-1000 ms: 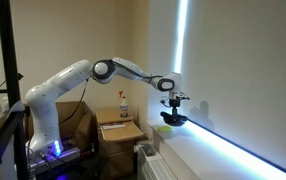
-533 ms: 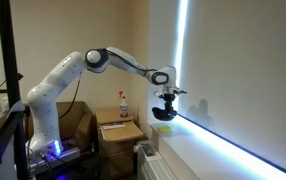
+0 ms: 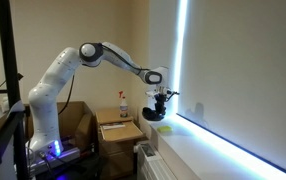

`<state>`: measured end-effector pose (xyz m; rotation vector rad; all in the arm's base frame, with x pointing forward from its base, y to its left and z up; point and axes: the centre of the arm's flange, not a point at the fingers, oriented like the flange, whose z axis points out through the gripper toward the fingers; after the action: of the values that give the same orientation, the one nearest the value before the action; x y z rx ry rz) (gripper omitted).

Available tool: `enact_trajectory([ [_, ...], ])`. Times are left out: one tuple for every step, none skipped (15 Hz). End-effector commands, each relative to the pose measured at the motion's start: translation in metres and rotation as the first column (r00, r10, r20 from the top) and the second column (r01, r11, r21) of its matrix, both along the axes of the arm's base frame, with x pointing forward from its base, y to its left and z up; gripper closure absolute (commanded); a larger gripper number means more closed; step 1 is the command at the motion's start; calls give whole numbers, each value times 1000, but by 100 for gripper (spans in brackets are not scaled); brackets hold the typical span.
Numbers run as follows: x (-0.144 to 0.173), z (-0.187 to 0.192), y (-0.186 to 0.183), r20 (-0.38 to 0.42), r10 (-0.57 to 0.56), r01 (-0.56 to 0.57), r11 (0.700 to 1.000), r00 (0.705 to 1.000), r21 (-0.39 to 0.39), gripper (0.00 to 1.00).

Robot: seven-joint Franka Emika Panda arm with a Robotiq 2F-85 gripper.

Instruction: Remove the bowl from the window sill, put it in the top drawer, use the yellow sponge to wipe the window sill, and then remove the black sponge from the bowl and put it on the window sill

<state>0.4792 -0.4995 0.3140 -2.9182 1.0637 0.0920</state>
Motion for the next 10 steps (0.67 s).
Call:
enact_trajectory([
  [-1,-4,-2,-4,-3,3,1000,1000,1,92],
  [-1,-5,-2,-6,-3,3,1000,1000,1,98],
  [-7,-13,18,-23,62,-62,998,998,-5,98],
  [-16,-20,43,-45,137,-137,991,990,8,98],
  [-27,-29,73,-69,198,-198,980,978,13,98],
  [-31,-38,86,-94,248,-247,969,964,22,98],
  [-33,-44,101,-114,302,-301,953,946,30,98],
  [-36,-51,117,-134,355,-352,935,925,45,98],
  [-39,-58,134,-147,407,-404,914,902,51,98],
  [-41,-62,151,-155,455,-453,890,877,52,98],
])
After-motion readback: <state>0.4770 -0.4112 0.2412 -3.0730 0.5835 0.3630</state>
